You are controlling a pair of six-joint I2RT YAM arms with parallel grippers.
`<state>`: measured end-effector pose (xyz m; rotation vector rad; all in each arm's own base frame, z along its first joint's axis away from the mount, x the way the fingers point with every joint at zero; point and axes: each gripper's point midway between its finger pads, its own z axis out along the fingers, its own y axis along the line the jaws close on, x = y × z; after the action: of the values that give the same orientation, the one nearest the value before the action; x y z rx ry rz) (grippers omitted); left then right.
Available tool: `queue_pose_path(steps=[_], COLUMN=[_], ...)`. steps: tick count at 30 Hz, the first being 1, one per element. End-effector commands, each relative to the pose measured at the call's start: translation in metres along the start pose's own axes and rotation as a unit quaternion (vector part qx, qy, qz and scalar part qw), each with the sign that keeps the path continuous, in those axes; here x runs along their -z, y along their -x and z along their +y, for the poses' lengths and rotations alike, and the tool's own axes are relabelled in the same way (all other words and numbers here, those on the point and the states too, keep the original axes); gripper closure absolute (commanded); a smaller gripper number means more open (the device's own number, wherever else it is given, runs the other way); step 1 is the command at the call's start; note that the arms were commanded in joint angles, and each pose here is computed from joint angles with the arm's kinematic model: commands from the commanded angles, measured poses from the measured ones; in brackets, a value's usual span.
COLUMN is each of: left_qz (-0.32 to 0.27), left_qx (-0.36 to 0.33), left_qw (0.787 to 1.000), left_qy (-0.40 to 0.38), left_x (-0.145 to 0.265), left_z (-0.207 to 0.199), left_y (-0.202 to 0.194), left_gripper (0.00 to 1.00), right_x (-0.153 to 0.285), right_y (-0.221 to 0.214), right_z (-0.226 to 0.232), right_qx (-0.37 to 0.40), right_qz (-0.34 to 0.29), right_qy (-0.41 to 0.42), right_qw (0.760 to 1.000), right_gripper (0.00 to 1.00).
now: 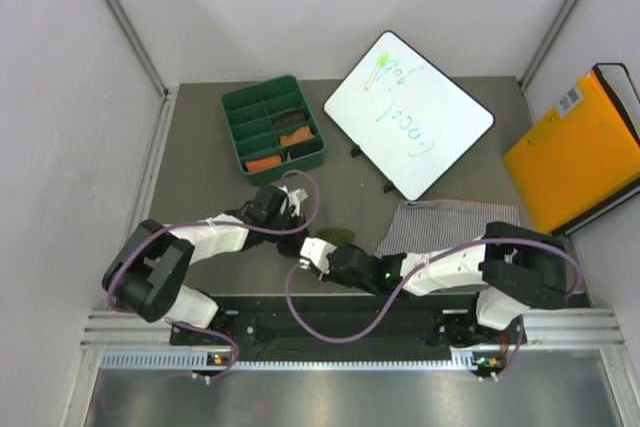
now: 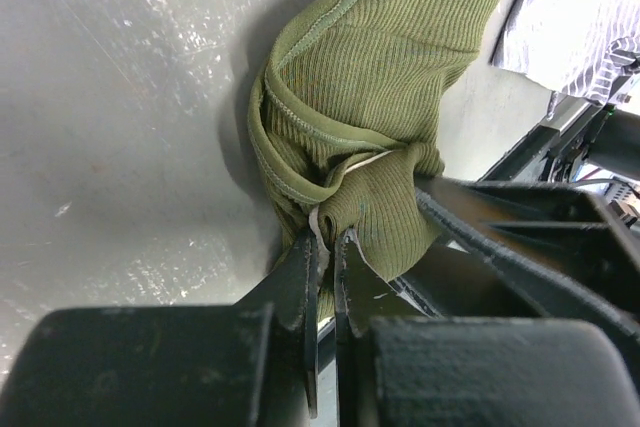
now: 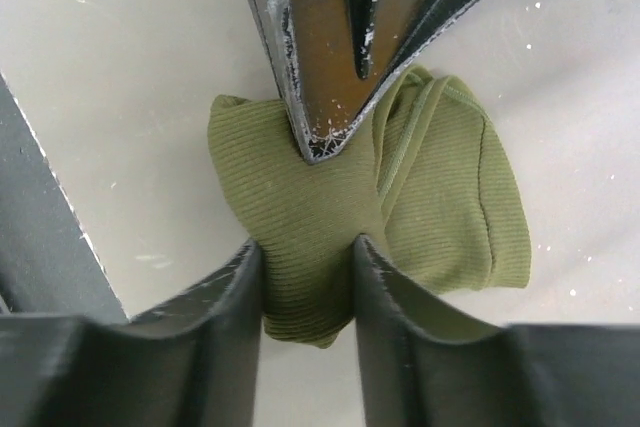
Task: Roll the underwear
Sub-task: Roll the underwear to the center of the board.
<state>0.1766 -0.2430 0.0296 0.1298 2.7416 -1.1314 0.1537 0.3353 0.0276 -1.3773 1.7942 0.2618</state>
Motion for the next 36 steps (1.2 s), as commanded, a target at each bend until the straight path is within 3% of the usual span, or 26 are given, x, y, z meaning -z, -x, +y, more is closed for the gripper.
queue_pose_path(steps=[1,3,4,5,6,9,18,29,36], left_qz=[0.044,0.038,0.031,0.024,0.009,-0.034,-0.11,-0.141,-0.154], left_qx=[0.003,-0.002,-0.004,-0.004,-0.008,-0.017,-0.071,-0.101,-0.101], left_qw=[0.999,0.999,0.999,1.0,1.0,0.999,0.991,0.982,0.98], left_qy=[-0.01,-0.019,-0.02,-0.014,-0.013,0.001,-0.01,-0.071,-0.072], left_x=[0.004,0.008,0.01,0.012,0.018,0.031,0.053,0.05,0.039], left_z=[0.0,-0.005,-0.006,-0.006,-0.008,-0.009,-0.016,-0.026,-0.019], left_y=[-0.022,-0.02,-0.018,-0.016,-0.011,0.002,0.011,0.007,0.013], left_gripper=[1.0,0.82,0.76,0.62,0.57,0.5,0.47,0.43,0.42], right_x=[-0.009,-0.006,-0.004,0.0,0.003,0.012,0.02,0.001,-0.005], right_y=[-0.021,-0.02,-0.019,-0.013,-0.008,0.0,0.015,0.014,0.005], right_z=[0.016,0.024,0.026,0.023,0.029,0.035,0.043,0.006,-0.009], right_qx=[-0.001,-0.019,-0.028,-0.048,-0.06,-0.103,-0.258,-0.408,-0.454], right_qz=[0.033,0.038,0.038,0.032,0.029,0.037,0.072,0.098,0.117], right_qy=[0.03,0.064,0.077,0.083,0.111,0.168,0.298,0.353,0.363], right_qw=[0.999,0.997,0.996,0.995,0.992,0.98,0.916,0.836,0.805], right_gripper=[0.79,0.89,1.0,1.0,1.0,1.0,1.0,1.0,1.0])
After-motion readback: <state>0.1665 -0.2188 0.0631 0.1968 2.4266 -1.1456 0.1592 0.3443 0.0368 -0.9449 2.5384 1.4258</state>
